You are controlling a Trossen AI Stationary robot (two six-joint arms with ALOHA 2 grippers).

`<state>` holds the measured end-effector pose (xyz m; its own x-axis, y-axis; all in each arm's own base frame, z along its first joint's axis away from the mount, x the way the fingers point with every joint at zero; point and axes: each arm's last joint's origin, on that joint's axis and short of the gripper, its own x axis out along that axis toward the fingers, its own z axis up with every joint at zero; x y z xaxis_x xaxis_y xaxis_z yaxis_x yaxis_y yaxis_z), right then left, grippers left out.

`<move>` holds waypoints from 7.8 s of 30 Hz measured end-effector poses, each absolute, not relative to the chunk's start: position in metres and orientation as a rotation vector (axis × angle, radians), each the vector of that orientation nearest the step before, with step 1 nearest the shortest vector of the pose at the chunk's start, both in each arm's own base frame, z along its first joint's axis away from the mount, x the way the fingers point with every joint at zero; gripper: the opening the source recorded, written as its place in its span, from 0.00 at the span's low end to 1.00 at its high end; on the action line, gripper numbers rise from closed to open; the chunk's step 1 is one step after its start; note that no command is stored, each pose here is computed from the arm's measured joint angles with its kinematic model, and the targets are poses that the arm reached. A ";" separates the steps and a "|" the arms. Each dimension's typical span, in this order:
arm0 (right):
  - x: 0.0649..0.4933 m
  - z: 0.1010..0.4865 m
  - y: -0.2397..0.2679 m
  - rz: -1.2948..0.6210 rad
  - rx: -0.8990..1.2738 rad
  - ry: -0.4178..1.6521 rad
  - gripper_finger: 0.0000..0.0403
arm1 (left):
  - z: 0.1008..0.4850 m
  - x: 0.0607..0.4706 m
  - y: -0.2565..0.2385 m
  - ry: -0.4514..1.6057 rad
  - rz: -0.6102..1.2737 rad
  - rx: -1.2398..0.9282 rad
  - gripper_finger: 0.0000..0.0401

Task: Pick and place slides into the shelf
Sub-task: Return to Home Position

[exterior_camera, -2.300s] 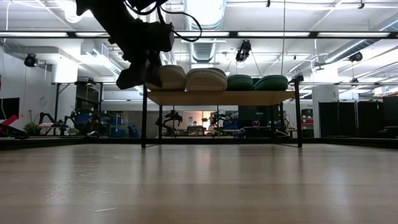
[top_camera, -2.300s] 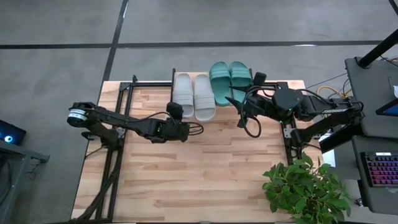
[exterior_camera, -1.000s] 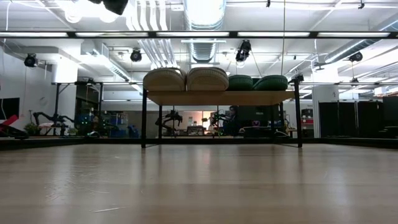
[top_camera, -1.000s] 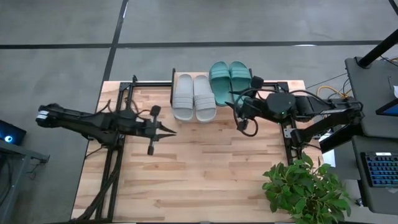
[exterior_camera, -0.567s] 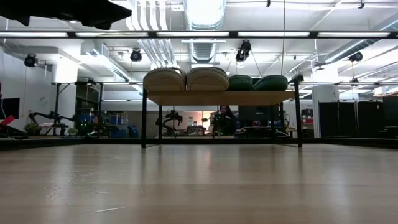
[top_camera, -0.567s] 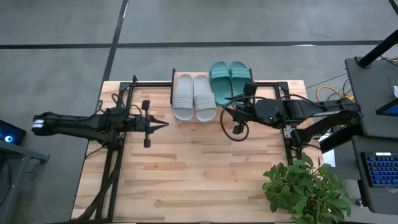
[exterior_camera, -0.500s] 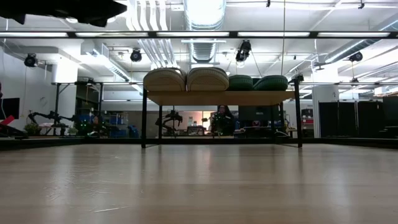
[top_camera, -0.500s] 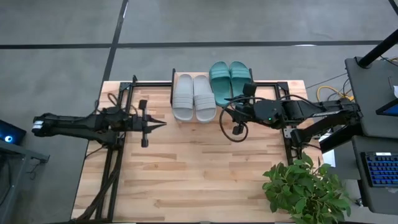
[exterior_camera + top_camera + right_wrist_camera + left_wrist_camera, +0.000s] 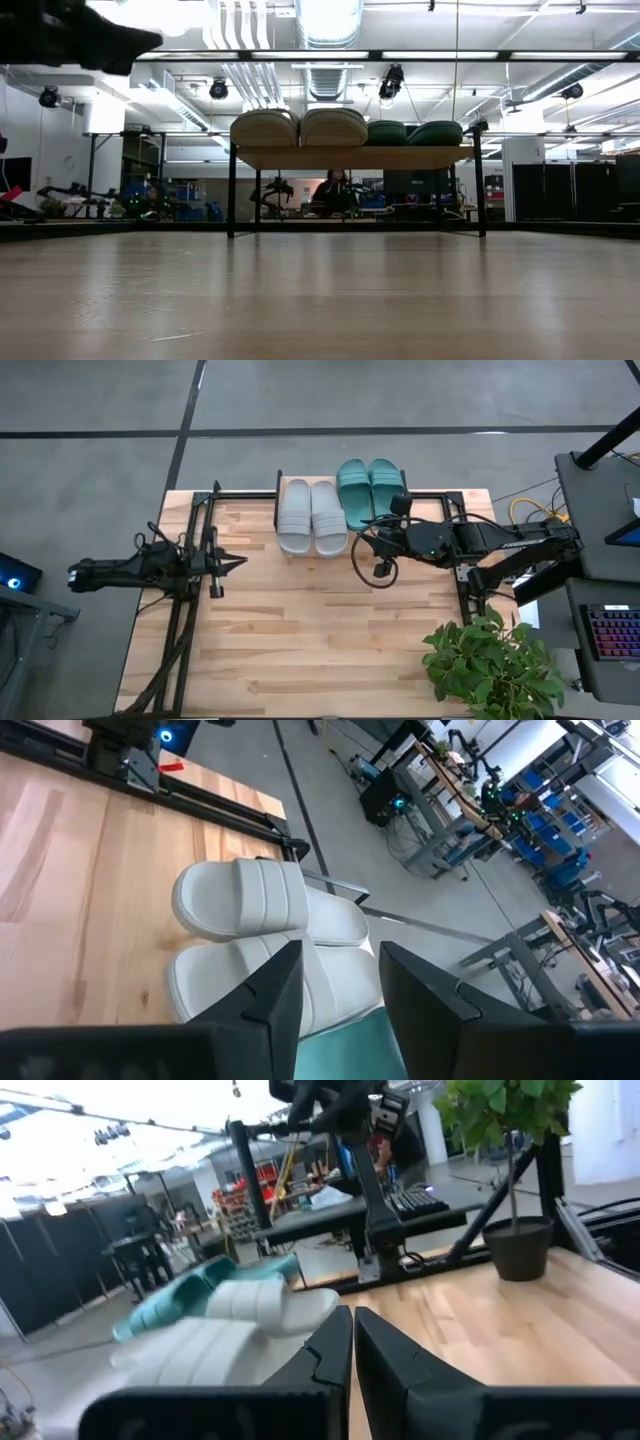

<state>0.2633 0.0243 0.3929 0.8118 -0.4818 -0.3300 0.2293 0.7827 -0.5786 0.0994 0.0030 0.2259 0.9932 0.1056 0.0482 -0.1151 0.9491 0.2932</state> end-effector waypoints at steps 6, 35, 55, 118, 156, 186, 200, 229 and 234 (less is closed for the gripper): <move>0.263 0.393 0.024 -0.407 -0.523 0.483 0.32 | 0.212 0.090 0.003 -0.007 0.094 0.207 0.00; 0.283 0.350 0.044 0.075 -0.273 0.203 0.28 | 0.181 0.091 0.002 0.108 0.053 0.171 0.00; 0.210 0.273 0.032 0.099 -0.301 0.094 0.13 | 0.185 0.092 0.001 0.062 0.051 0.201 0.00; 0.095 0.183 -0.004 -0.053 -0.037 0.015 0.11 | 0.183 0.092 0.002 0.087 0.061 0.123 0.00; 0.096 0.169 -0.003 -0.009 -0.031 0.005 0.02 | 0.165 0.100 0.002 0.006 0.076 0.065 0.00; 0.098 0.167 -0.003 -0.010 -0.037 0.025 0.02 | 0.164 0.101 0.002 0.019 0.058 0.059 0.00; 0.098 0.167 -0.003 -0.010 -0.036 0.025 0.02 | 0.164 0.101 0.002 0.018 0.058 0.059 0.00; 0.098 0.167 -0.003 -0.010 -0.036 0.024 0.02 | 0.164 0.101 0.002 0.019 0.058 0.060 0.00; 0.098 0.167 -0.003 -0.009 -0.036 0.024 0.02 | 0.164 0.101 0.002 0.018 0.058 0.059 0.00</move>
<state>0.0976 -0.0027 0.1672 0.9997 -0.0099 -0.0242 0.0090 0.9993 -0.0362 0.1009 0.0016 0.1641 0.9982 0.0583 -0.0162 -0.0573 0.9966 0.0599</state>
